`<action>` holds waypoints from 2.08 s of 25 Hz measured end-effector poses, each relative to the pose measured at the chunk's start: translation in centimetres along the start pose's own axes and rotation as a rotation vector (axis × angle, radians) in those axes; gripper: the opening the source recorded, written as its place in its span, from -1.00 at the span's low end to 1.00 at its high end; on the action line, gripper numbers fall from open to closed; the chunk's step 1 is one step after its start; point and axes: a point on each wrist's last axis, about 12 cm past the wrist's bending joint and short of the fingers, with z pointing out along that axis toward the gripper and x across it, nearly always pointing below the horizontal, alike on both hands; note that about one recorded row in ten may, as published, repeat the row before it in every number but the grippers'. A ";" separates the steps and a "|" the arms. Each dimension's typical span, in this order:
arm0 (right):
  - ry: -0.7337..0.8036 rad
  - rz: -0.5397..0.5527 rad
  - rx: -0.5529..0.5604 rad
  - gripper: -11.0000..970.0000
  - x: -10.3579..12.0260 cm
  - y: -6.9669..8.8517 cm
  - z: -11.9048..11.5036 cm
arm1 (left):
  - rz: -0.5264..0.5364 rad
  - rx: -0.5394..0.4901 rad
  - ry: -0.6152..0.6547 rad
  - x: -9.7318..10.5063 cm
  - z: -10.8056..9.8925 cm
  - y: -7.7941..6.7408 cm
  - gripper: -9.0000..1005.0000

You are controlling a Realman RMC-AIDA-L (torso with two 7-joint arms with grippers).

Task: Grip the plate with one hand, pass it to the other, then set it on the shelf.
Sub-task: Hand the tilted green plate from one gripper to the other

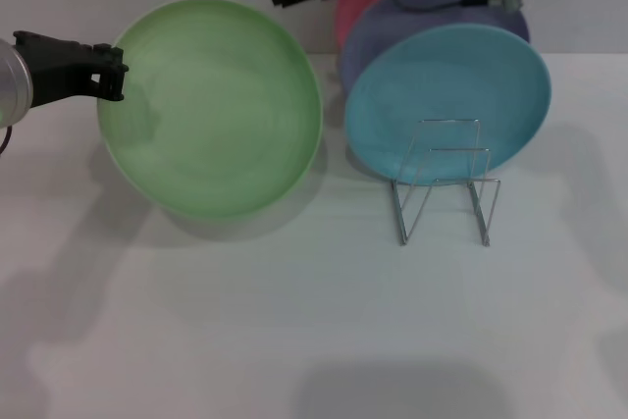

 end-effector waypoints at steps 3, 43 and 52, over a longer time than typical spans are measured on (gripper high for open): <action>0.012 -0.002 0.001 0.69 0.2 0.1 0.7 | 0.003 0.002 0.000 0.0 0.0 -0.1 -0.90; 0.000 -0.124 -0.006 -0.73 1.6 0.7 3.4 | -0.001 0.005 -0.036 -0.6 0.0 -0.3 -0.88; -0.010 -0.120 -0.016 -0.90 2.1 0.7 3.0 | 0.034 0.027 -0.030 -0.6 0.2 -1.3 -0.68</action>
